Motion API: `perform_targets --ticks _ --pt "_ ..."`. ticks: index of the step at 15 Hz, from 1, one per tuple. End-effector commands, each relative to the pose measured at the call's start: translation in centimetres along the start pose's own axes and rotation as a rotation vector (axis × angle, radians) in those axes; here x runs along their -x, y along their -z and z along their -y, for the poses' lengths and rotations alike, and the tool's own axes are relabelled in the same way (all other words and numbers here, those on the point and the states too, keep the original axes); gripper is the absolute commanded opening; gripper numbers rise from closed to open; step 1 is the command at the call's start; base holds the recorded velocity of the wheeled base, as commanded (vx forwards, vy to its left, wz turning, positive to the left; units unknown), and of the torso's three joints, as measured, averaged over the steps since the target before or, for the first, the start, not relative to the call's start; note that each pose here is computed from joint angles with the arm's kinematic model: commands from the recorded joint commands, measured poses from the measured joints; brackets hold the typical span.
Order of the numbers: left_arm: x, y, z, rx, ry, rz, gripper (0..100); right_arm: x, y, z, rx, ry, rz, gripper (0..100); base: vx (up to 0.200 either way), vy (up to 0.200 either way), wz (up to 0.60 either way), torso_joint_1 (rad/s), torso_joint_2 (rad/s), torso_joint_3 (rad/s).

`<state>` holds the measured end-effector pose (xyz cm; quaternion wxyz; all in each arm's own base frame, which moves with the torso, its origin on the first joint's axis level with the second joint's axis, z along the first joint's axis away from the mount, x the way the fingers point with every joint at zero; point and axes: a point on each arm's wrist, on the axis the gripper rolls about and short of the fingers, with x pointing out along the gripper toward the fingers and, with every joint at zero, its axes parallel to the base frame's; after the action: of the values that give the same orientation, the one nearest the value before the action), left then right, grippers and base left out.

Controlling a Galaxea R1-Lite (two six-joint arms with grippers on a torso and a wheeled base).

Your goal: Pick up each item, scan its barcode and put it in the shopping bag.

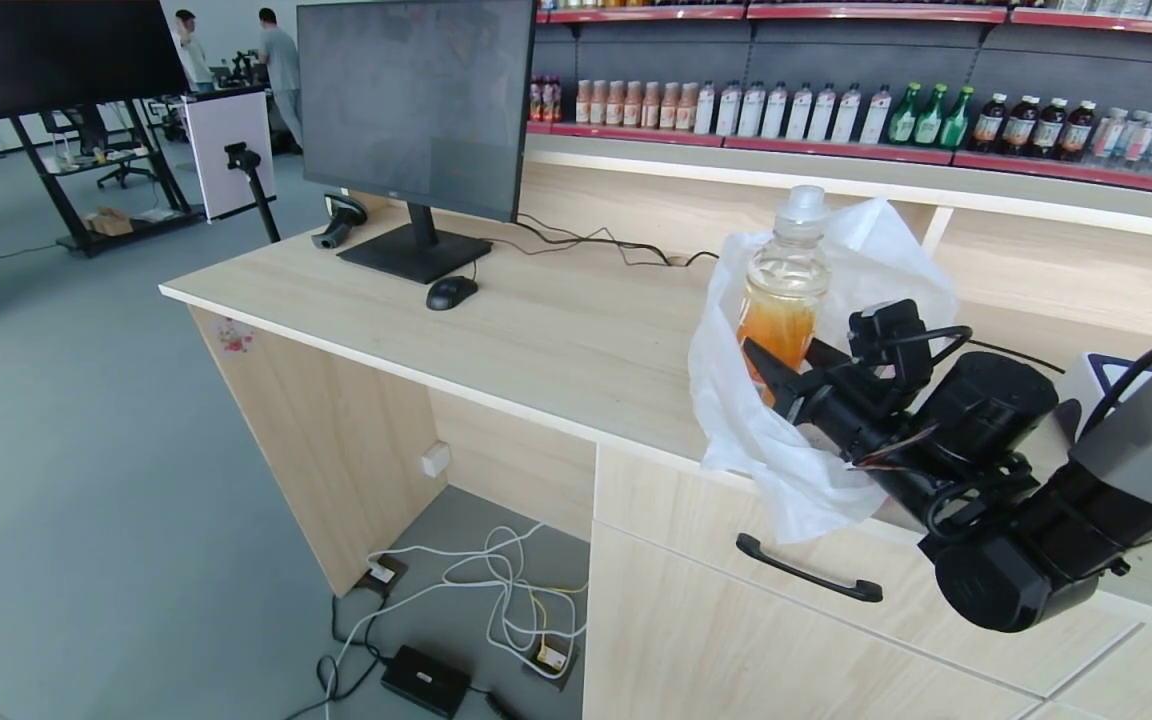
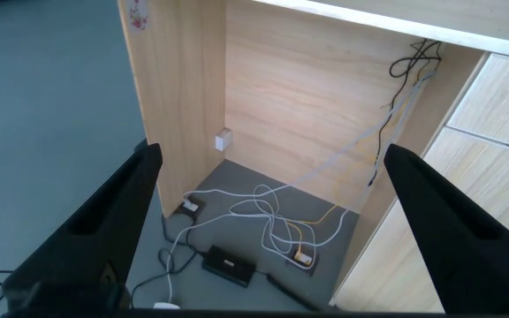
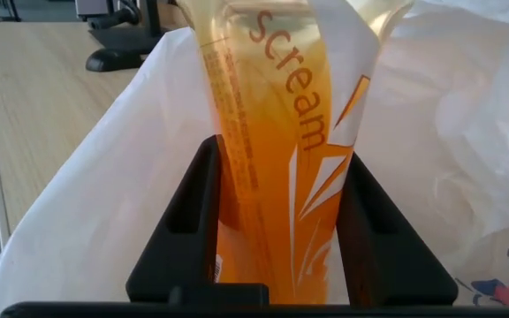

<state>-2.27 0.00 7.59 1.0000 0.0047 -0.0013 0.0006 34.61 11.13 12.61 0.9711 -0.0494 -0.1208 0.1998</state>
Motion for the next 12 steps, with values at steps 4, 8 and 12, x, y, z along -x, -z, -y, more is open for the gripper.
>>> perform_targets --ticks 4,8,12 --pt "0.0 0.0 0.0 0.0 -0.002 0.0 100 0.4 0.0 0.7 -0.016 0.019 -0.011 100 0.0 0.0 0.0 0.0 0.0 0.0" --pt "0.0 0.0 0.0 0.0 0.0 0.001 100 0.5 -2.1 2.1 0.018 0.056 0.053 100 0.0 0.0 0.0 0.0 0.0 0.0" --pt "0.0 0.0 0.0 0.0 0.0 0.001 100 1.7 -4.1 2.6 0.02 0.072 0.089 100 0.0 0.0 0.0 0.0 0.0 0.0"
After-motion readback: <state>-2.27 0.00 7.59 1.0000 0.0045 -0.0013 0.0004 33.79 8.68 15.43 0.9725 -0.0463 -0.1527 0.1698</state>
